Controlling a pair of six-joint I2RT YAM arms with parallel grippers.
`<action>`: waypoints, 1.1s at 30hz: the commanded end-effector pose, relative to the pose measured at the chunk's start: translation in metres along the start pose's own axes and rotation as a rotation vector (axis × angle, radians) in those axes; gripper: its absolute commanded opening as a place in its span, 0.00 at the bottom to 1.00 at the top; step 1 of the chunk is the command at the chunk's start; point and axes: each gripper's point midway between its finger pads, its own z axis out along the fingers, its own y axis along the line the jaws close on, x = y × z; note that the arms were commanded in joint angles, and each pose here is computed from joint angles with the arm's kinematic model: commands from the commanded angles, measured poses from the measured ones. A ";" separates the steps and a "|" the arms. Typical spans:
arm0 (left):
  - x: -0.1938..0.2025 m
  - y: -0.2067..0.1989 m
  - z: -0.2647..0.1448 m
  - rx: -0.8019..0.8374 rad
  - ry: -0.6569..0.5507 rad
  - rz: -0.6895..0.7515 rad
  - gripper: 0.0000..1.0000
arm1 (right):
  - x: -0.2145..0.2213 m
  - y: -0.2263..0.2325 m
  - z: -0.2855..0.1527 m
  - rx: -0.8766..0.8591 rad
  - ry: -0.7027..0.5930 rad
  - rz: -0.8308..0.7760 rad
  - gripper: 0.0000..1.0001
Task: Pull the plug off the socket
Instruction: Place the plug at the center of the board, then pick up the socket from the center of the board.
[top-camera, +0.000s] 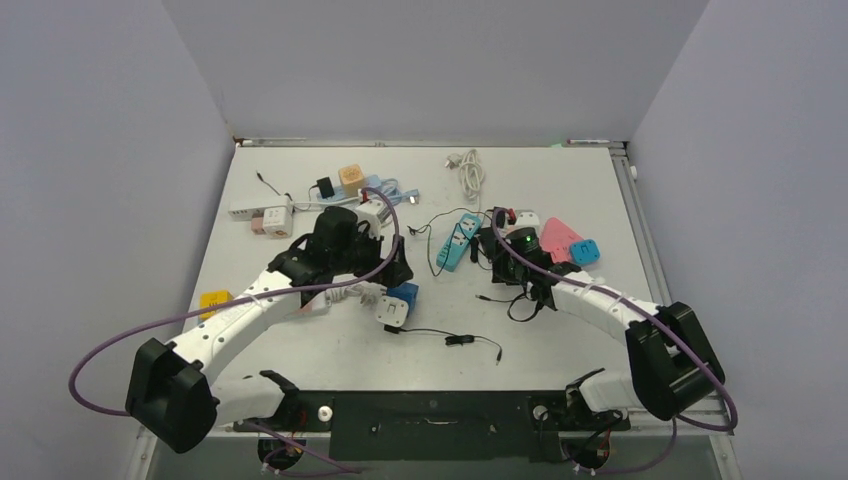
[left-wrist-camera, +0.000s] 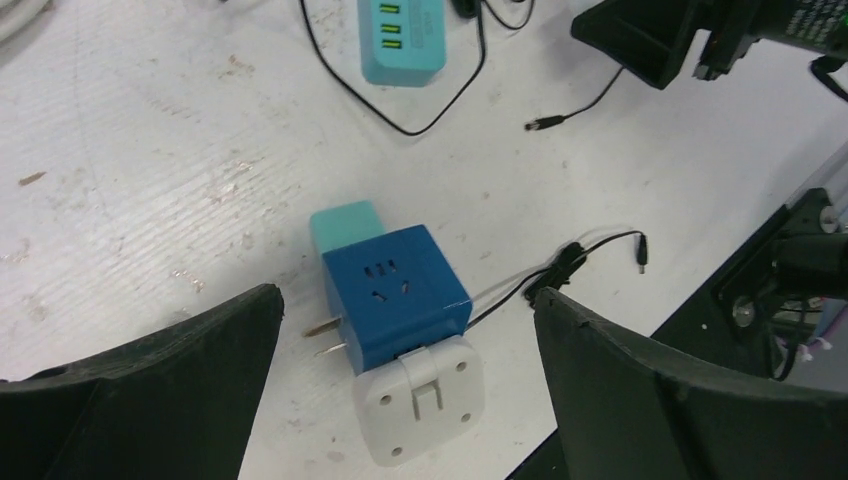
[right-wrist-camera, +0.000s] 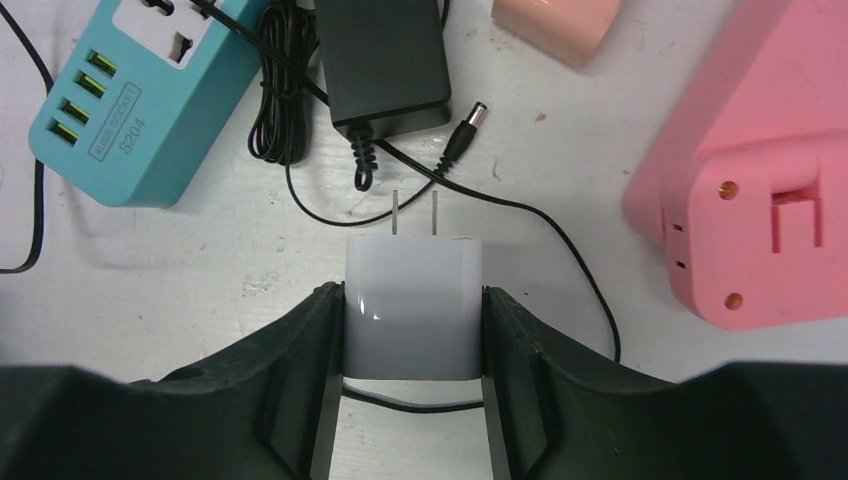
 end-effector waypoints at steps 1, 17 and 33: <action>-0.012 0.014 -0.008 -0.103 -0.014 0.053 0.96 | -0.034 0.023 0.005 -0.072 -0.082 0.015 0.19; 0.028 0.011 0.017 -0.161 0.172 0.118 0.96 | -0.022 0.041 0.032 0.025 -0.086 -0.014 0.49; 0.047 0.001 0.030 -0.193 0.235 0.213 0.96 | -0.028 0.031 0.021 0.051 -0.123 0.021 0.81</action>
